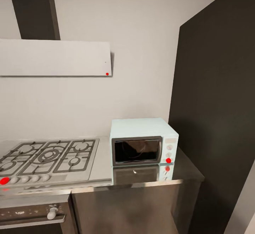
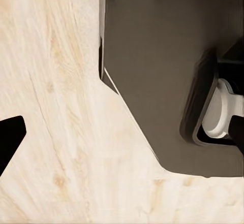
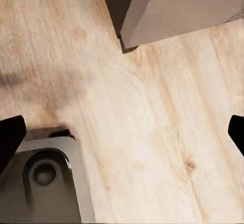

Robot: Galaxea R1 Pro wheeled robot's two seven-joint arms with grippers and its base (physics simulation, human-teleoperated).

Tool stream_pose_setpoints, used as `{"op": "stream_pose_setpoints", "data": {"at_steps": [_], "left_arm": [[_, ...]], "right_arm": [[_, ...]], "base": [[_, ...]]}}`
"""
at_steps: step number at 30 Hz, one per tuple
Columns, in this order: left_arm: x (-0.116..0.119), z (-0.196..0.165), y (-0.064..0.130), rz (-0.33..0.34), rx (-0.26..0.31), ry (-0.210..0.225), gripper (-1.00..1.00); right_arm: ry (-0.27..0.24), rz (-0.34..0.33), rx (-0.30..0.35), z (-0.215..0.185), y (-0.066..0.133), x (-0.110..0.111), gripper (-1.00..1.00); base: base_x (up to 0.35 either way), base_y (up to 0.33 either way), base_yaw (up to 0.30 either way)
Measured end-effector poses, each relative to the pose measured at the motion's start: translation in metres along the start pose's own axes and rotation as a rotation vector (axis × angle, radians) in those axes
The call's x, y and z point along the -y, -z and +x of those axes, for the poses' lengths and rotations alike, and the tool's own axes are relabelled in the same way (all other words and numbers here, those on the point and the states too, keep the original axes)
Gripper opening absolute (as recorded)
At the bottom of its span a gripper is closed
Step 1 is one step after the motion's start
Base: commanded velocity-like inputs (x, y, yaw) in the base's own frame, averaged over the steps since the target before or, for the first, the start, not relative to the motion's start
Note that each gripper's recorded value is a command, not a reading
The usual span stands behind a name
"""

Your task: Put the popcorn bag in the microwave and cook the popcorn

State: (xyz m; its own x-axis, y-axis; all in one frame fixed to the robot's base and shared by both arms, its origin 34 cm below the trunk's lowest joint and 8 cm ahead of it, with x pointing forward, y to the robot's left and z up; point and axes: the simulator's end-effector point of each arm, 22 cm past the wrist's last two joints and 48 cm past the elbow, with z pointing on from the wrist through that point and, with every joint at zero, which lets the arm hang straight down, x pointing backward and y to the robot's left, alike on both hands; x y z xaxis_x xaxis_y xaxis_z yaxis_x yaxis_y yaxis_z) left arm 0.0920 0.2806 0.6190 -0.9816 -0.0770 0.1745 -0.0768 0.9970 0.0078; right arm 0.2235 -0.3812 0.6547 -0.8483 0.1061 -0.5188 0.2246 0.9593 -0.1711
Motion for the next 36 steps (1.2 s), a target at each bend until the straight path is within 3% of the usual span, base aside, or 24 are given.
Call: {"op": "stream_pose_setpoints", "data": {"at_steps": [1,2,4,7,9,11,14,18,22,29,33,36], "left_arm": [[0.001,0.0,0.0,0.001,0.0,-0.001,1.0],[0.002,0.0,0.0,0.002,0.0,-0.001,1.0],[0.003,0.0,0.0,0.004,0.001,-0.001,1.0],[0.004,0.0,0.0,0.005,0.001,-0.001,1.0],[0.006,0.0,0.0,0.008,0.001,-0.002,1.0],[0.009,0.0,0.0,0.011,0.0,-0.003,1.0],[0.014,0.001,0.0,0.017,-0.001,-0.005,1.0],[0.016,0.001,0.0,0.019,-0.001,-0.005,1.0],[0.016,0.001,0.0,0.019,-0.001,-0.005,1.0],[0.016,0.0,0.0,0.019,0.0,-0.005,1.0],[0.016,0.0,0.0,0.019,0.001,-0.005,1.0],[0.016,0.0,0.0,0.019,0.0,-0.005,1.0]], "right_arm": [[0.012,0.01,0.101,-0.041,-0.006,0.003,1.0],[0.022,0.008,0.16,-0.066,-0.008,0.001,1.0],[0.083,-0.016,0.32,-0.137,-0.005,-0.012,1.0],[0.212,-0.079,0.509,-0.221,0.012,-0.05,1.0],[0.262,-0.094,0.61,-0.266,0.027,-0.064,1.0],[0.251,-0.078,0.712,-0.311,0.046,-0.065,1.0],[0.167,-0.075,0.833,-0.371,0.079,-0.066,1.0],[0.066,-0.085,0.885,-0.433,0.121,-0.064,1.0],[0.053,-0.084,0.945,-0.477,0.158,-0.064,1.0],[0.007,-0.084,0.925,-0.56,0.177,-0.066,1.0],[-0.03,-0.092,0.811,-0.606,0.182,-0.065,1.0],[-0.036,-0.101,0.775,-0.625,0.19,-0.068,1.0]], "base": [[0.0,0.0,0.0],[0.0,0.0,0.0],[0.0,0.0,0.0],[0.0,0.0,0.0],[0.0,0.0,0.0],[0.0,0.0,0.0],[0.0,0.0,0.0],[0.0,0.0,0.0],[0.0,0.0,0.0],[0.0,0.0,0.0],[0.0,0.0,0.0],[0.0,0.0,0.0]]}}
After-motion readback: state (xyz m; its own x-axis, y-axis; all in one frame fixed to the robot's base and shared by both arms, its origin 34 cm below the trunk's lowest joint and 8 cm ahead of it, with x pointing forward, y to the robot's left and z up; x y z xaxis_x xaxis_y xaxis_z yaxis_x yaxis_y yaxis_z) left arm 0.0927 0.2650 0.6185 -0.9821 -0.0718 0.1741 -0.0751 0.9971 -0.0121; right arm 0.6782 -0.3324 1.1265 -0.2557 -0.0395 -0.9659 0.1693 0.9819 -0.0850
